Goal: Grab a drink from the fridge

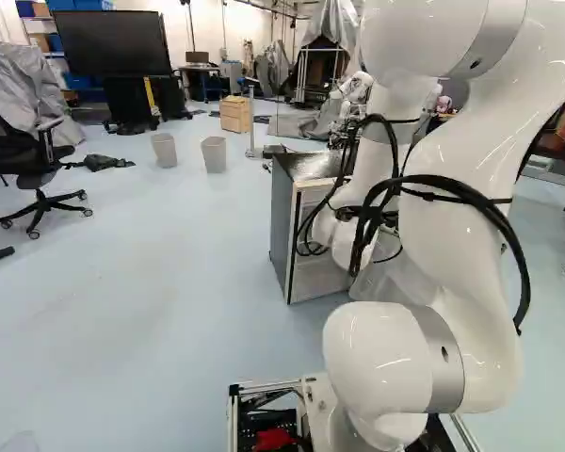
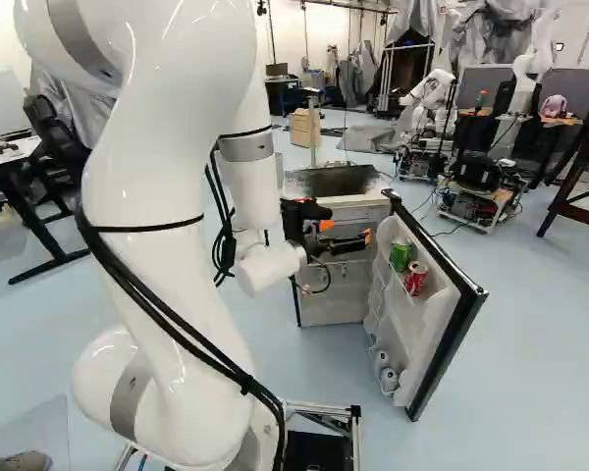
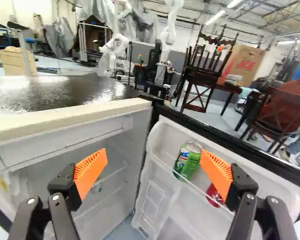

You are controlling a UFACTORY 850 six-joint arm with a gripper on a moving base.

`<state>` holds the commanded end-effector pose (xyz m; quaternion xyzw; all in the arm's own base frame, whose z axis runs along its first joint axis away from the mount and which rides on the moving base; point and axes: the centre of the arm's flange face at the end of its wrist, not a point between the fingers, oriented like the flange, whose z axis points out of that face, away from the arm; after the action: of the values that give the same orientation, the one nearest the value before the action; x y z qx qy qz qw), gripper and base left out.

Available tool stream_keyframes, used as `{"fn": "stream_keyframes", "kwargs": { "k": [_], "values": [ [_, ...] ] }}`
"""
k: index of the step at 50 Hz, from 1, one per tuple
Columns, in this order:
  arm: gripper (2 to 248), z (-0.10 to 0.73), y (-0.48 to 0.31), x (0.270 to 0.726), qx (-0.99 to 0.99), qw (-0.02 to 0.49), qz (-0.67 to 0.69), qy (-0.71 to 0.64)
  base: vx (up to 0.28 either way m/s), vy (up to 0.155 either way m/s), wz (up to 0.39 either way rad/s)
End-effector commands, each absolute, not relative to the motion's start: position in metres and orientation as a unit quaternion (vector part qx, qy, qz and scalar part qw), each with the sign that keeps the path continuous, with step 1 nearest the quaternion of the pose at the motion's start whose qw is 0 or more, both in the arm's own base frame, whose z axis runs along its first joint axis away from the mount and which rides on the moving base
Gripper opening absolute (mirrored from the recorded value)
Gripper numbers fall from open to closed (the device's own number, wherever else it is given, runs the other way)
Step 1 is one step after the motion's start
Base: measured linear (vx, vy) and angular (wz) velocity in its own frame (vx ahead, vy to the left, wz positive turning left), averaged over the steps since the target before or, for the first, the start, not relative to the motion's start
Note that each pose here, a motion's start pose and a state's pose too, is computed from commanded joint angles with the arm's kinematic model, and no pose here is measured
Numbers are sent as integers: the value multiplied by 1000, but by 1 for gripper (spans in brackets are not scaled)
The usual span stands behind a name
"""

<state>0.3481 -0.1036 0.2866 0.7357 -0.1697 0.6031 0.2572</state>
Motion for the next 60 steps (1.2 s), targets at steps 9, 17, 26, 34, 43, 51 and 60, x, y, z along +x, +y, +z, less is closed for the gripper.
{"fn": "stream_keyframes", "kwargs": {
  "k": [9, 17, 26, 34, 43, 51, 60],
  "values": [
    [247, 277, -97, 353, 750, 228, 606, -134, 0, 0, 0],
    [247, 269, -90, 357, 762, 200, 608, -103, 0, 0, 0],
    [247, 260, -83, 361, 773, 169, 608, -69, 0, 0, 0],
    [247, 252, -80, 362, 781, 143, 607, -43, 0, 0, 0],
    [247, 242, -79, 362, 789, 117, 603, -19, 0, 0, 0],
    [247, 234, -86, 361, 795, 114, 595, -20, 0, 0, 0],
    [247, 225, -97, 358, 801, 120, 585, -31, 0, 0, 0]
  ]
}}
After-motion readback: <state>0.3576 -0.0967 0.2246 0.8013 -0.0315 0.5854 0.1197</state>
